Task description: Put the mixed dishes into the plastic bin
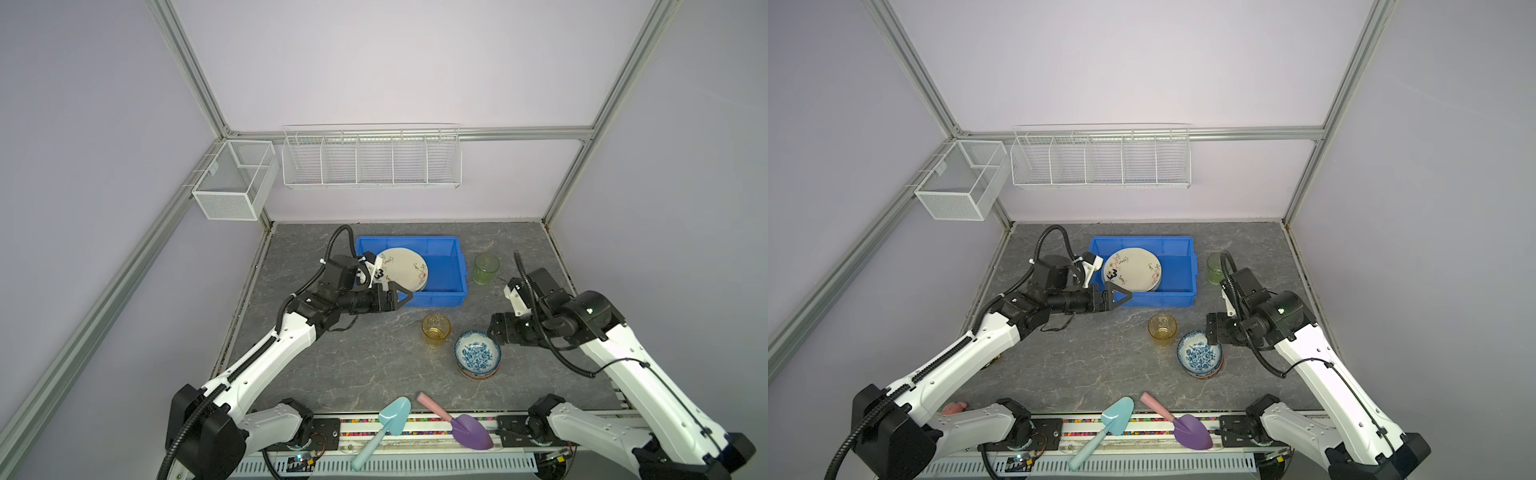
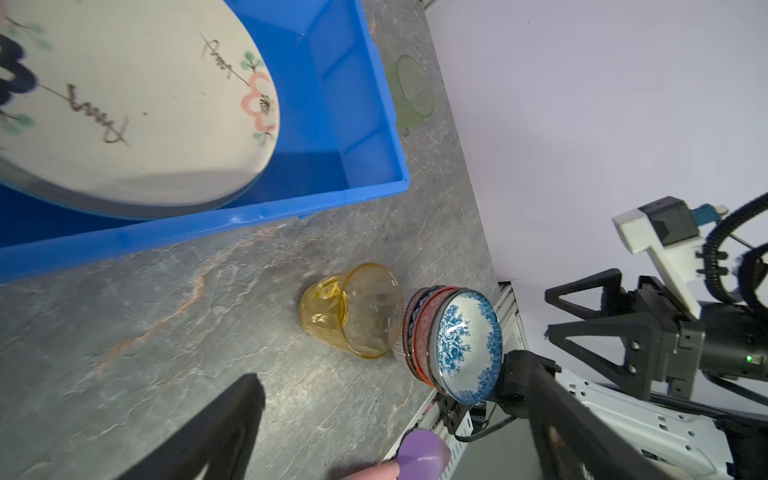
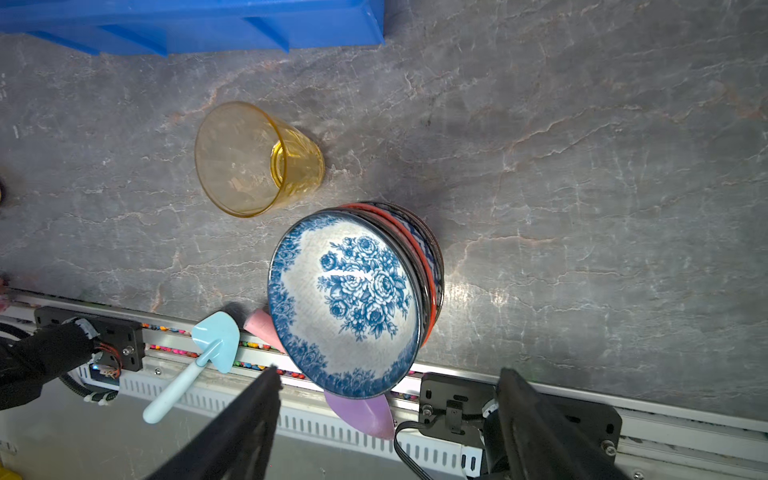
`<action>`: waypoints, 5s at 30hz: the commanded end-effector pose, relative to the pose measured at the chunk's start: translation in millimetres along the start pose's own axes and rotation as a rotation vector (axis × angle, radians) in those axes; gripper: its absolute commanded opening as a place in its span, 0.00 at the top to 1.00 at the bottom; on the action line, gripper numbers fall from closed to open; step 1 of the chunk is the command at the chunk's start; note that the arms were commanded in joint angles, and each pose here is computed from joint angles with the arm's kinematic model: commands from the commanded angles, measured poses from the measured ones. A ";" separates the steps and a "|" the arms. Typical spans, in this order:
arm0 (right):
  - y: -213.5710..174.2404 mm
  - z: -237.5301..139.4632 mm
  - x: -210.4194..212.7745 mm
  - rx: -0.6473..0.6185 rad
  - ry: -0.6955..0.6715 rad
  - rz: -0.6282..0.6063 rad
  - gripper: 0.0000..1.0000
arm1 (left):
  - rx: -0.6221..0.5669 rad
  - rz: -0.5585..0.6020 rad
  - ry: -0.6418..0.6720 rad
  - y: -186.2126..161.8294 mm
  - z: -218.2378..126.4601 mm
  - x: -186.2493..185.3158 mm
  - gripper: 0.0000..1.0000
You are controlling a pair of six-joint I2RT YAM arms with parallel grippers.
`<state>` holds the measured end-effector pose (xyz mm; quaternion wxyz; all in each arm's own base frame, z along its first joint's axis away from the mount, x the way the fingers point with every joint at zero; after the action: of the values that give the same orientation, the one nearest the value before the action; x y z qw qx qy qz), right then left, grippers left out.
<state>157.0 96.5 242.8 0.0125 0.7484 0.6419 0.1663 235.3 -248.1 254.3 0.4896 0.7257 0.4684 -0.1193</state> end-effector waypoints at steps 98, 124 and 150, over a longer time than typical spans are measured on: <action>-8.5 45.4 -5.4 0.067 -0.155 -0.003 0.93 | 0.078 -0.008 -0.043 -28.6 54.4 -21.4 0.01; 3.6 12.7 8.2 0.003 -0.016 0.023 0.93 | 0.263 0.134 -0.034 -66.3 80.4 -94.0 0.09; 15.2 -0.1 25.5 -0.036 0.076 -0.008 0.93 | 0.340 0.111 0.053 -65.8 114.6 -88.5 0.52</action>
<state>168.3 112.3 240.8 0.0064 0.7476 0.6414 0.1724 166.9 -382.7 209.1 0.3534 0.8259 0.4119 -0.1526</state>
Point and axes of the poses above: each gripper's point midway between its finger pads, its own z axis out along the fingers, its own x axis along the line the jaws close on, y = z × x, the point moved 4 cm from there along -z, back along the fingers, and after that the axes turned 10 degrees about z, right-handed, at the moved point
